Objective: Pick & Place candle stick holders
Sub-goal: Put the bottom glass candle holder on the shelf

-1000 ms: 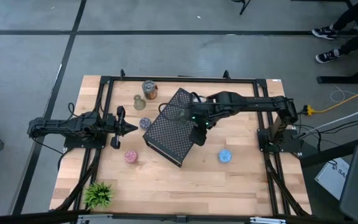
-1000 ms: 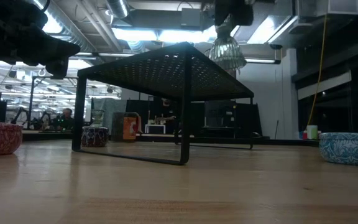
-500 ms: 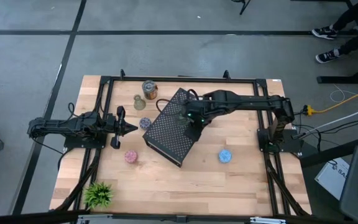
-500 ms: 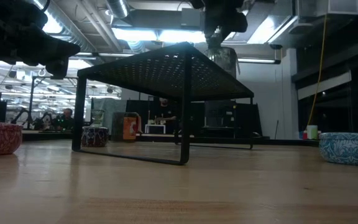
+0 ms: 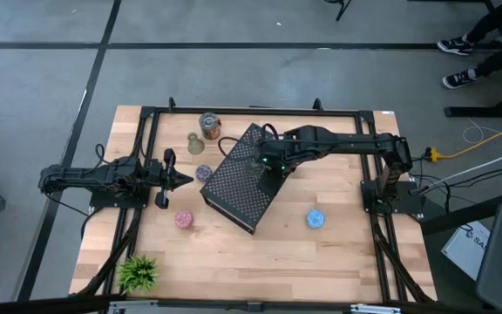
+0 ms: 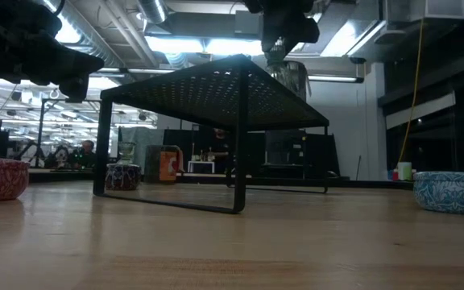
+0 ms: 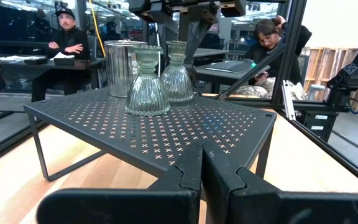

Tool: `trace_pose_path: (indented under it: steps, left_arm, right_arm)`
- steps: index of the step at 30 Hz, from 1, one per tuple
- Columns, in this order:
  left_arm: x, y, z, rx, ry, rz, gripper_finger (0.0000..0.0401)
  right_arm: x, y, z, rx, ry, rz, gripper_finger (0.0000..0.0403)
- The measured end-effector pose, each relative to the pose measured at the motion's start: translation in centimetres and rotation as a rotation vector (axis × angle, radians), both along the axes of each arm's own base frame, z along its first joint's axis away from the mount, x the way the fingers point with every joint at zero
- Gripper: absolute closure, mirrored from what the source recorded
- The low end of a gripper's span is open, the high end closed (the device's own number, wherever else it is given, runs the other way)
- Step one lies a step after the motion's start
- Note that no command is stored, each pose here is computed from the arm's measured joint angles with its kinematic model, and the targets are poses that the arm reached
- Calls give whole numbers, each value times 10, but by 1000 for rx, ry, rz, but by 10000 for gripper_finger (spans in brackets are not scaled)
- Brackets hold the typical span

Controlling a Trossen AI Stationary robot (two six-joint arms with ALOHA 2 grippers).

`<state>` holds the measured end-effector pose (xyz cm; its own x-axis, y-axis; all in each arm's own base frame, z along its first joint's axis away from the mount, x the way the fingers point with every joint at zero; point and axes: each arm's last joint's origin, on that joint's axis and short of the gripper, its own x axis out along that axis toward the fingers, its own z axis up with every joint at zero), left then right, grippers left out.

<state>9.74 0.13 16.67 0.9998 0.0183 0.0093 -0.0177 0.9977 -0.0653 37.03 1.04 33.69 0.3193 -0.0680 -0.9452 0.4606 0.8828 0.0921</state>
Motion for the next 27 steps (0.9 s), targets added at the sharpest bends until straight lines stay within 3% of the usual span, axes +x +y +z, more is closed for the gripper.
trace_pose_path:
  steps: [14, 27]
  left_arm:
    - [0, 0, 0, 0, 0, 0, 399]
    - [0, 0, 0, 0, 0, 0, 399]
  right_arm:
    - [0, -1, 0, -27, 1, 0, 228]
    - [0, -1, 1, -36, 1, 25, 191]
